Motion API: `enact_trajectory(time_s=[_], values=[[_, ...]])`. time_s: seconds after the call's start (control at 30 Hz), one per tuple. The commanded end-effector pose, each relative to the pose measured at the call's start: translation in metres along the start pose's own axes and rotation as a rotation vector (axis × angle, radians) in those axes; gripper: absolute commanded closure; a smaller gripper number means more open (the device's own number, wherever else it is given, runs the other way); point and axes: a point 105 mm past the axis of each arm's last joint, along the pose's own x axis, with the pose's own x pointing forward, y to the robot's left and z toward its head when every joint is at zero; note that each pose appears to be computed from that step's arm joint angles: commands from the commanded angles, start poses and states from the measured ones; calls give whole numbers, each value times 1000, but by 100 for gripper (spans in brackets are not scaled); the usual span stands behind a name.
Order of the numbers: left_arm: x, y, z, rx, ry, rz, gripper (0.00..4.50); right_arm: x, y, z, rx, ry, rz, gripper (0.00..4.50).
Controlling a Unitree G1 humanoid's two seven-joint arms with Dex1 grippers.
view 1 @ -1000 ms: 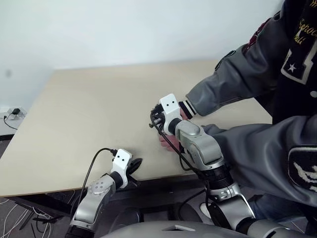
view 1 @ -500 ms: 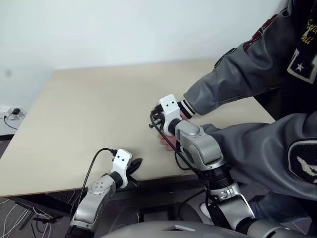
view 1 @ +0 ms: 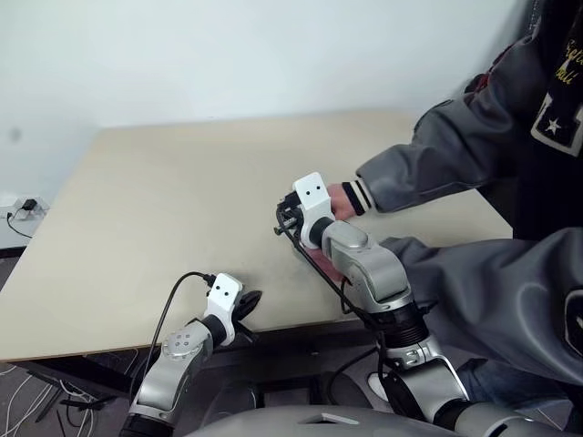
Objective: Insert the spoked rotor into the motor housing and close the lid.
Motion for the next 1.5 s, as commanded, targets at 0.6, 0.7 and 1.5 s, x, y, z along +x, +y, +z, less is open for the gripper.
enact_trajectory(time_s=[0.6, 0.7, 1.5], values=[[1, 0, 9, 31, -34, -8, 450, -3, 1, 18, 1, -64, 4, 449], [1, 1, 9, 31, -33, -9, 450, -3, 1, 18, 1, -64, 4, 449], [0, 1, 10, 29, -36, -7, 450, -3, 1, 19, -2, -67, 4, 449]])
